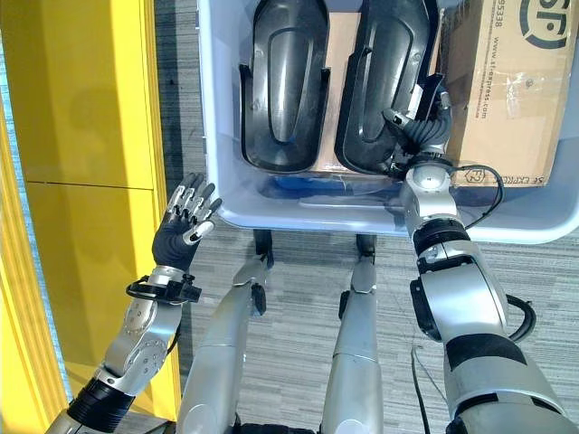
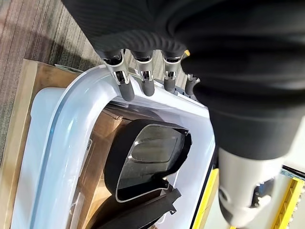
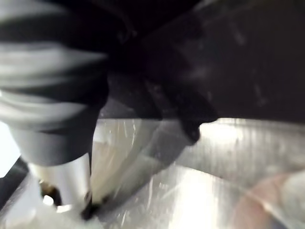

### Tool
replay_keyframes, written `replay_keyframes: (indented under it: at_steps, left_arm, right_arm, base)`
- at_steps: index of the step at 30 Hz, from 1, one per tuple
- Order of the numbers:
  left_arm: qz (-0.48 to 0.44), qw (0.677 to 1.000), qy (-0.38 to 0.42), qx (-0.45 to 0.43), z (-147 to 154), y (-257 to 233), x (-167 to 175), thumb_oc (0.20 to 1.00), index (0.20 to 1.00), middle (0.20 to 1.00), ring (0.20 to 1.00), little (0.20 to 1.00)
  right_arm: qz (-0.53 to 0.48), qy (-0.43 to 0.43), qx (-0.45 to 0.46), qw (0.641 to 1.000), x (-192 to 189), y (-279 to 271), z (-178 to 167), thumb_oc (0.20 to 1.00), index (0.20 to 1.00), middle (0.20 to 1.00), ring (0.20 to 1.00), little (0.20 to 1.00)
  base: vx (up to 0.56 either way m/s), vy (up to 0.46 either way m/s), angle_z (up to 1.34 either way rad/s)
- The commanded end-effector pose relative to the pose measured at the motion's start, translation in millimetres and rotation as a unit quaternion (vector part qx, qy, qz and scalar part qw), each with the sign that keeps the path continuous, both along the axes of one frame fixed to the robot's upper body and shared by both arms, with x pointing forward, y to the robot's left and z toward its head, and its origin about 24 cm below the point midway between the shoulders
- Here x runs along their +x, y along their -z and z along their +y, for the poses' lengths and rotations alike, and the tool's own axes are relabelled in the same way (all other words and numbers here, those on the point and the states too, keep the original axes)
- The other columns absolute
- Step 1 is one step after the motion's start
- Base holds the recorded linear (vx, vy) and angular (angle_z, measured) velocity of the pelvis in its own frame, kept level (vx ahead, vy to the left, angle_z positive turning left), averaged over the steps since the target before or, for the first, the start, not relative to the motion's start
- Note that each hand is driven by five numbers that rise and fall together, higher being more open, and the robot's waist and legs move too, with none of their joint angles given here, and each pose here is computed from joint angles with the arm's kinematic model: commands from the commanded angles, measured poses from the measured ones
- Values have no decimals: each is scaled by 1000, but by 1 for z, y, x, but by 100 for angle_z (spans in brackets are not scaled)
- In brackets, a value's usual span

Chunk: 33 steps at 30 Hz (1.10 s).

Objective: Move parts from the plastic box to the shelf.

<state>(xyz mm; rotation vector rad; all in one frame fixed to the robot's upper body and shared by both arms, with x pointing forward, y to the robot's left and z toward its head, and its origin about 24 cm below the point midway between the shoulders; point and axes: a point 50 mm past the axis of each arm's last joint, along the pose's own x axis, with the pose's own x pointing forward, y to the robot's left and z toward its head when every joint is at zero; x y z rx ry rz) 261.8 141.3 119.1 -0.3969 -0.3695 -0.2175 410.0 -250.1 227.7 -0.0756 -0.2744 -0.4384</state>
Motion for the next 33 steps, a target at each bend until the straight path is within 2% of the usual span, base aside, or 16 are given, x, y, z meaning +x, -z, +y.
replay_keyframes:
  at_steps: [1,13,21,33]
  left_arm:
    - [-47,999,10,-17,-6,-19,-6,1000,1000,1000,1000,1000]
    - [-30,999,13,-25,-5,-10,-1,1000,1000,1000,1000,1000]
    - [33,999,6,-3,9,22,-4,1000,1000,1000,1000,1000]
    - [81,996,-25,30,38,46,-19,1000,1000,1000,1000,1000]
  right_arm:
    - [79,60,-10,995,-13,36,-39,200,200,200,200,200]
    - [45,-4,37,998,-24,77,-11,200,200,200,200,200]
    - [20,-43,53,997,-64,119,-2,200,200,200,200,200]
    - [-31,-106,76,991,-111,130,8,200,200,200,200,200]
  base:
    - [0,0,0]
    - [1,7,-1]
    - [126,-65,9]
    - [82,-47,7]
